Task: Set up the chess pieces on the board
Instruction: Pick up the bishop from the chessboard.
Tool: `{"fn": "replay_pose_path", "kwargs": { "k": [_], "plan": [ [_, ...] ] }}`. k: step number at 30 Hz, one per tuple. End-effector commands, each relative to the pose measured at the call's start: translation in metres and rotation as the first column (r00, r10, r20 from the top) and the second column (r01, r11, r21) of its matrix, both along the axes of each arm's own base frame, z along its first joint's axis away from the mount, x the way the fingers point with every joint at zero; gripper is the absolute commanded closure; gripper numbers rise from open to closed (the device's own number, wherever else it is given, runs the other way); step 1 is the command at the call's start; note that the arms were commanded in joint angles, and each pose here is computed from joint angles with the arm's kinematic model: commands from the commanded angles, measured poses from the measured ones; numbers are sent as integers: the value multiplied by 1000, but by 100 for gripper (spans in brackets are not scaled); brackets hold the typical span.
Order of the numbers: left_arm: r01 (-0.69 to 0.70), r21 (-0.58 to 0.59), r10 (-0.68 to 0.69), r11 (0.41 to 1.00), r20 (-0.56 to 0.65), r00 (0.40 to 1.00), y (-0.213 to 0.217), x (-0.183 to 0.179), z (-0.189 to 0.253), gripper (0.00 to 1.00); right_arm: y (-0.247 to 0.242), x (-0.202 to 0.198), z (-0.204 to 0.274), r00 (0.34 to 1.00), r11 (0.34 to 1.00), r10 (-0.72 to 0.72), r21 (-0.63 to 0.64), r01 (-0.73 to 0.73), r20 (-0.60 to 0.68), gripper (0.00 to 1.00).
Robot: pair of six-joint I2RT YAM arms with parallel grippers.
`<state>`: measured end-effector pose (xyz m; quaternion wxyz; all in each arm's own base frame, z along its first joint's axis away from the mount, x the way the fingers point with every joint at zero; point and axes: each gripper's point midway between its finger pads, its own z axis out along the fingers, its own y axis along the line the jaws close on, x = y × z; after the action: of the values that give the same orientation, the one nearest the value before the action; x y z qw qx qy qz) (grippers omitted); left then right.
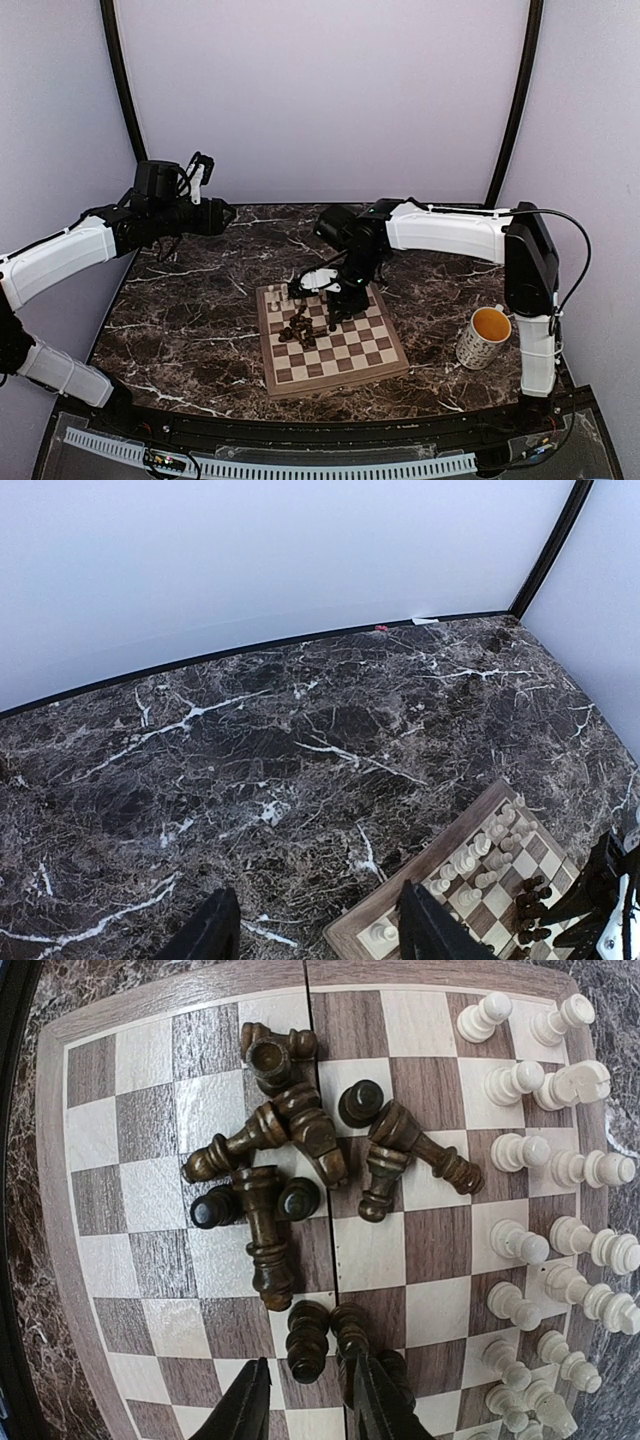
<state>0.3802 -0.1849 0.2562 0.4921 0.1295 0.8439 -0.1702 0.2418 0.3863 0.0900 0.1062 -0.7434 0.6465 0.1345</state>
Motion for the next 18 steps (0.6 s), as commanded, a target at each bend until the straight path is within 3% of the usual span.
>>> {"fn": "replay_pose_path", "kwargs": {
  "k": [1, 18],
  "plan": [
    [3, 4, -3, 1000, 19, 1000, 4, -1, 4, 44, -2, -10, -11, 999, 999, 21, -33, -21, -28, 71],
    [25, -1, -25, 1000, -1, 1000, -1, -1, -1, 44, 0, -17, -21, 998, 998, 31, -47, -33, -50, 80]
  ]
}}
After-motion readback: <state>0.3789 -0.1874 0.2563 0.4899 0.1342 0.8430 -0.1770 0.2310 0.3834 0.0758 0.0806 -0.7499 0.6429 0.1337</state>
